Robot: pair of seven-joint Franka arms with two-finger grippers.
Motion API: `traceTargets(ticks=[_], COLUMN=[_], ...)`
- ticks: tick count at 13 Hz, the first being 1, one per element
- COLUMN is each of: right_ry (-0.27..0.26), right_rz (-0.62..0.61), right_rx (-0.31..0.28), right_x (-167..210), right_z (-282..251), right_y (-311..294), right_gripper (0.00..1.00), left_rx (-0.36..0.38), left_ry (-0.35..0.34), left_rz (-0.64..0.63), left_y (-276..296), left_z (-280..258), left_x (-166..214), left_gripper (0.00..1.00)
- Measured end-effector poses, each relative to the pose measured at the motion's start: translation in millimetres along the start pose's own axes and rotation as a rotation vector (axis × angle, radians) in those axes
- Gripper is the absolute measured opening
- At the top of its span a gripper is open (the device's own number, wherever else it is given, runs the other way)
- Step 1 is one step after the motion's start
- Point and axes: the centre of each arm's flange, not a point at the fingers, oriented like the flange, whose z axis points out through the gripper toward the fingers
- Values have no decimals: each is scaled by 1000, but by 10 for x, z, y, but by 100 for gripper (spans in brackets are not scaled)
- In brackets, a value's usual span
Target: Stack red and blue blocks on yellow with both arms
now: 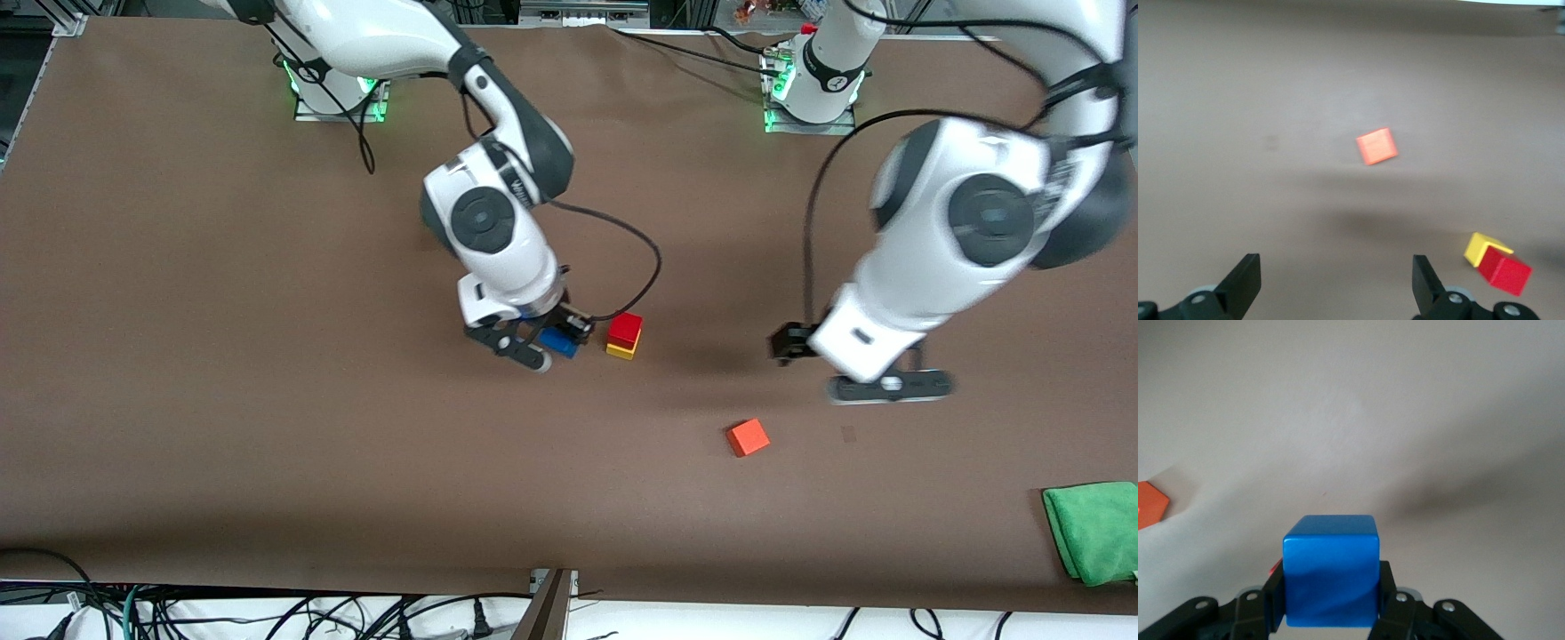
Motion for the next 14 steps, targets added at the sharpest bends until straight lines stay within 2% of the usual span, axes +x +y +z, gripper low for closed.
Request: traceTargets(ticks=[2,4,6,8,11,14], right_ry=[54,82,88,95,104,106], right_rz=[23,46,68,81,85,86], right_rx=[-25,-20,-7,19,58,63], right_x=[-468,-793,-825,-810,-801,-797], right_z=[228,396,435,411,472,514], right_y=[-124,-220,-272,-312,-344,-343], right_gripper=[55,55,55,55,55,55], left_rx=[19,35,57,55,63,59], left_ry=[-58,-72,-86,-95,-131,-157], left_rz=[-46,7,57,55,44,40], left_y=[-402,-720,-1109,-1457,-1579,-1606], left_z=[-284,-584,-852,-1057,-1025,-888], left_x=[-36,-115,-229,-374,-566,-558], left_gripper=[100,100,100,100,100,100])
